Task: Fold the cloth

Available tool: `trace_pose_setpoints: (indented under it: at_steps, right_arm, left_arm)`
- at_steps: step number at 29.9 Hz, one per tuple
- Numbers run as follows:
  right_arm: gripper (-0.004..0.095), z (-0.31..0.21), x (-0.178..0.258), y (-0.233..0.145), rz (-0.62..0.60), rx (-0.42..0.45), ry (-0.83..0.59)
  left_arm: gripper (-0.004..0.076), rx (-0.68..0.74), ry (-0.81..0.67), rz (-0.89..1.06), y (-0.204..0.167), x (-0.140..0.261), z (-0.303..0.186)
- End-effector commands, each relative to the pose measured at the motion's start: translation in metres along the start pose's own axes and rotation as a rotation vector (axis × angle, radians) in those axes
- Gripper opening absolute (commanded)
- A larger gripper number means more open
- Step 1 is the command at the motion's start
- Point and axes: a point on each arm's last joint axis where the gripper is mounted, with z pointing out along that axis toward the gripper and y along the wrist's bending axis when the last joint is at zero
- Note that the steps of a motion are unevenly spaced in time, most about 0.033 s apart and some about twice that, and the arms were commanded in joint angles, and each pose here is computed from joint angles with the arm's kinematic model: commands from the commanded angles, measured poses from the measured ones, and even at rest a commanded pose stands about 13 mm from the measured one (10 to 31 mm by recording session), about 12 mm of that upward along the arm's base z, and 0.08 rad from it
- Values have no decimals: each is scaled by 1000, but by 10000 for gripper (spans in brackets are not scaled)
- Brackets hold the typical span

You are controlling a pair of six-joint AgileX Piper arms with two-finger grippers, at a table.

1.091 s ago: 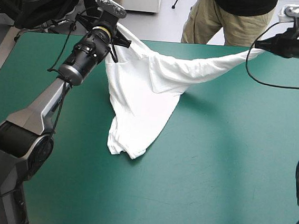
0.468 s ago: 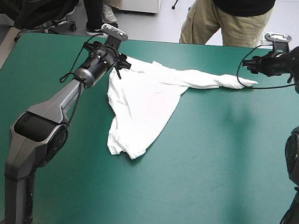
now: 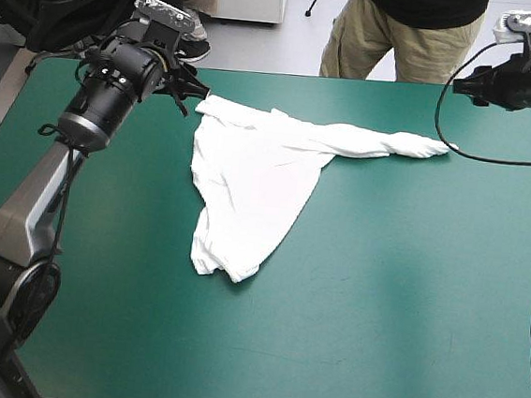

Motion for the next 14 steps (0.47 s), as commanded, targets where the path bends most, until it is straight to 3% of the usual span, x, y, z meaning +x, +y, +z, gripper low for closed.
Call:
trace_pose_setpoints:
  at_steps: [1, 5, 11, 14]
  right_arm:
    - [491, -74, -15, 24, -40, -19, -133]
    - [490, -112, -8, 41, -65, -59, -114]
    - [490, -154, -4, 57, -93, -72, -165]
    - [489, -163, -3, 62, -96, -82, -189]
  left_arm:
    - [454, 46, -45, -6, 8, -4, -46]
    - [454, 181, 76, 4, -4, 18, -51]
    - [454, 531, 179, 15, -38, 60, -72]
    - [454, 604, 207, 79, -54, 87, -84]
